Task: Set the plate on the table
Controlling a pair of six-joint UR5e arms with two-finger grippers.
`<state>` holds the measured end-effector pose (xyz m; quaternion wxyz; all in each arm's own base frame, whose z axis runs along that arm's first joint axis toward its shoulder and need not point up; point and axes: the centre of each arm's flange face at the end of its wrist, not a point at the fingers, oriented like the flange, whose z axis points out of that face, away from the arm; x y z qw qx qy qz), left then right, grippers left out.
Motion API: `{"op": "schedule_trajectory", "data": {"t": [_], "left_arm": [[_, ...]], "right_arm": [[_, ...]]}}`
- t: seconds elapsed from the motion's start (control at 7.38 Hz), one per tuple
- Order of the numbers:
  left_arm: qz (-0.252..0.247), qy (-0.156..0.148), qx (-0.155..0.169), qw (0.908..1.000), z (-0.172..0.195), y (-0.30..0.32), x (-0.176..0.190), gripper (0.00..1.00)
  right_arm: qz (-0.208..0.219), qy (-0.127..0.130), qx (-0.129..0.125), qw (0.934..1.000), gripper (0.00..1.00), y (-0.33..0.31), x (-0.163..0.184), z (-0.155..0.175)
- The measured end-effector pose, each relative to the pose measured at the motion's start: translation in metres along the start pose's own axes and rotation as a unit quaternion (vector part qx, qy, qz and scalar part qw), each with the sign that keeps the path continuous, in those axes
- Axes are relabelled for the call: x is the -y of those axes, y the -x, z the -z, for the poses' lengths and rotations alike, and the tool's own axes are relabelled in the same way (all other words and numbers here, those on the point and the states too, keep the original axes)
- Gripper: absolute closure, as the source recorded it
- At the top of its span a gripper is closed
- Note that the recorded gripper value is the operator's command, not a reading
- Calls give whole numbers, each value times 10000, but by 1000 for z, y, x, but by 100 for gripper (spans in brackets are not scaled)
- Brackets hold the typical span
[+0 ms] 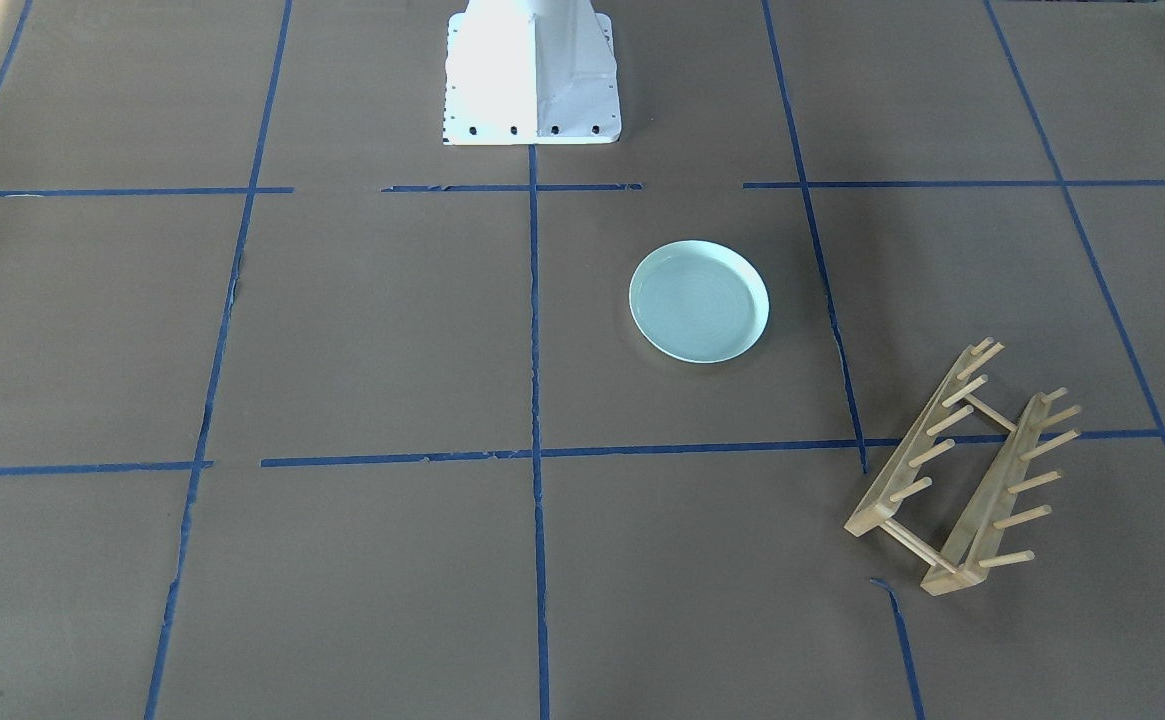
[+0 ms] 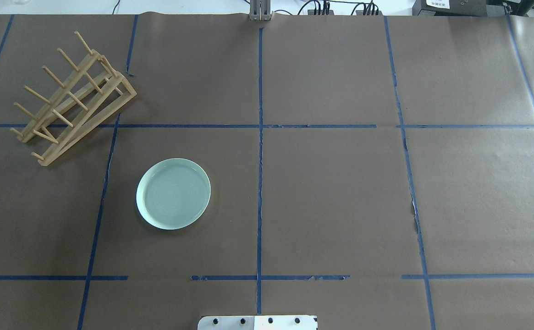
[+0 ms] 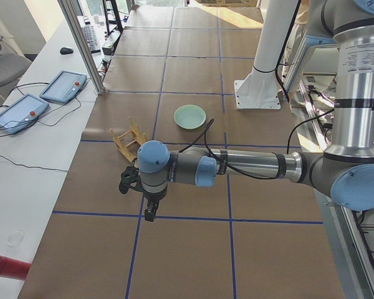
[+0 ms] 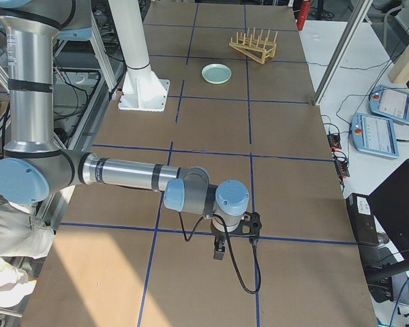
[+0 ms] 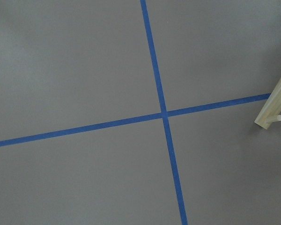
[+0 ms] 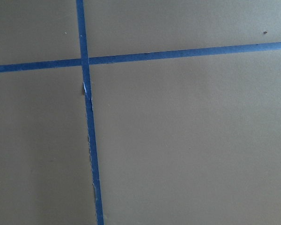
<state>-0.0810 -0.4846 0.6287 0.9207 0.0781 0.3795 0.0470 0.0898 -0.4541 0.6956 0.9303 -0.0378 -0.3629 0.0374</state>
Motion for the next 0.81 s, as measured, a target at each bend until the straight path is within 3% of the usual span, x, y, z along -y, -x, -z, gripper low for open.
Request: {"op": "schedule_trajectory", "data": {"t": [0.81], "left_arm": [[-60,-78,-5,10000,9,-6,-1,0]], "right_arm": [[0,0,0,10000,0,0,0,0]]}}
